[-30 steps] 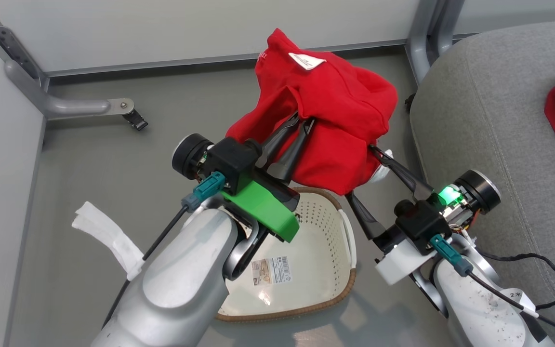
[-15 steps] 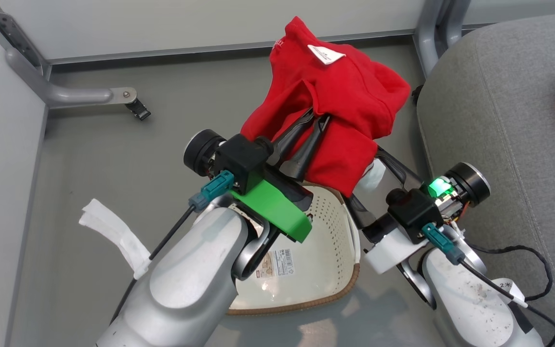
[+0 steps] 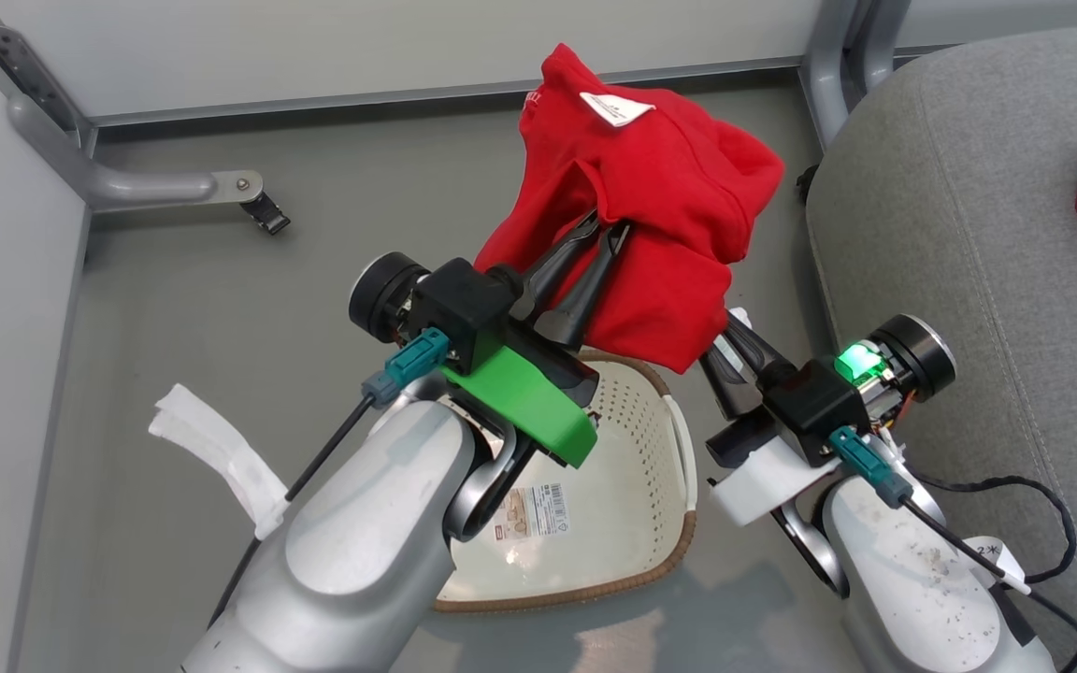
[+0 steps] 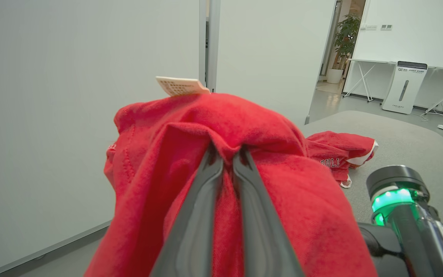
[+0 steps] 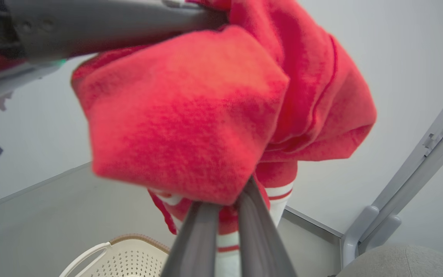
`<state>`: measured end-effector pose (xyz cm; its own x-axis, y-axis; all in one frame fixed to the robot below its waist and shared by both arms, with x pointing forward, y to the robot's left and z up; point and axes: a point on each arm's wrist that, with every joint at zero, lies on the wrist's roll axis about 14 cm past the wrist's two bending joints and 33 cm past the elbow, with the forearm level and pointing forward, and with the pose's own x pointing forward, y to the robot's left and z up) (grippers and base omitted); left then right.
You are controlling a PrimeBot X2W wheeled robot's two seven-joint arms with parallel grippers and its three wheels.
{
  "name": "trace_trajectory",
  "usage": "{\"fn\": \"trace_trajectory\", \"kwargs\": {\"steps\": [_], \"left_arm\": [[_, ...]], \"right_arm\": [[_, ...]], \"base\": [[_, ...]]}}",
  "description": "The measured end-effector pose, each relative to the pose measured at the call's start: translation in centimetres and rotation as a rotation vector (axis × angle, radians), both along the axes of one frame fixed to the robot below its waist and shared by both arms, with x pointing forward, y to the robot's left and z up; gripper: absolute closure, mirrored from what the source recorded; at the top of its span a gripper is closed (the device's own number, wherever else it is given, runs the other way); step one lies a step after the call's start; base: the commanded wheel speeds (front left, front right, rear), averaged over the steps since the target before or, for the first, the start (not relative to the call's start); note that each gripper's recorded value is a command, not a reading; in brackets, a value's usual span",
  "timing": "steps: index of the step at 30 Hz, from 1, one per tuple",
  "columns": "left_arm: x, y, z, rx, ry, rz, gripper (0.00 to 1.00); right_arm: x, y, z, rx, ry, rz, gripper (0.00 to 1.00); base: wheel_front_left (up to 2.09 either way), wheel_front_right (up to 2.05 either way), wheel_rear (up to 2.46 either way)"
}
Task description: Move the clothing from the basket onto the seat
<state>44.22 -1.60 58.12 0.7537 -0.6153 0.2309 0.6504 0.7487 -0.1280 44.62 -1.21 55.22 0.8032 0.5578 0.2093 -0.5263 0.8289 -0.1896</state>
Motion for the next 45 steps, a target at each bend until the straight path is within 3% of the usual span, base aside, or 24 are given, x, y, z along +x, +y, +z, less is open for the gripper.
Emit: {"fn": "trace_trajectory", "kwargs": {"steps": [18,19,20,21,35,45], "left_arm": [[0.2,0.4,-0.5,0.036,-0.002,0.011,1.00],[0.3,0.4,-0.5,0.040,-0.003,0.013,0.72],[0.3,0.5,-0.5,0.043,-0.004,0.017,0.24],[0.3,0.5,-0.5,0.044,-0.006,0.019,0.00],[0.2,0.0,-0.2,0.061,-0.029,0.012,0.00],[-0.1,-2.1,-0.6,0.082,-0.045,-0.055,0.00]], "right_arm": [[-0.1,-0.2,0.5,0.035,0.002,-0.007,1.00],[-0.1,-0.3,0.5,0.035,0.002,-0.008,1.00],[-0.1,-0.3,0.5,0.037,0.001,-0.008,1.00],[-0.1,-0.3,0.6,0.037,0.001,-0.009,1.00],[-0.2,-2.1,0.6,0.055,0.012,-0.061,1.00],[0.0,-6.7,0.4,0.087,0.027,-0.197,1.00]], "base": [[0.00,0.00,0.00],[0.00,0.00,0.00],[0.00,0.00,0.00],[0.00,0.00,0.00],[0.00,0.00,0.00],[0.00,0.00,0.00]]}}
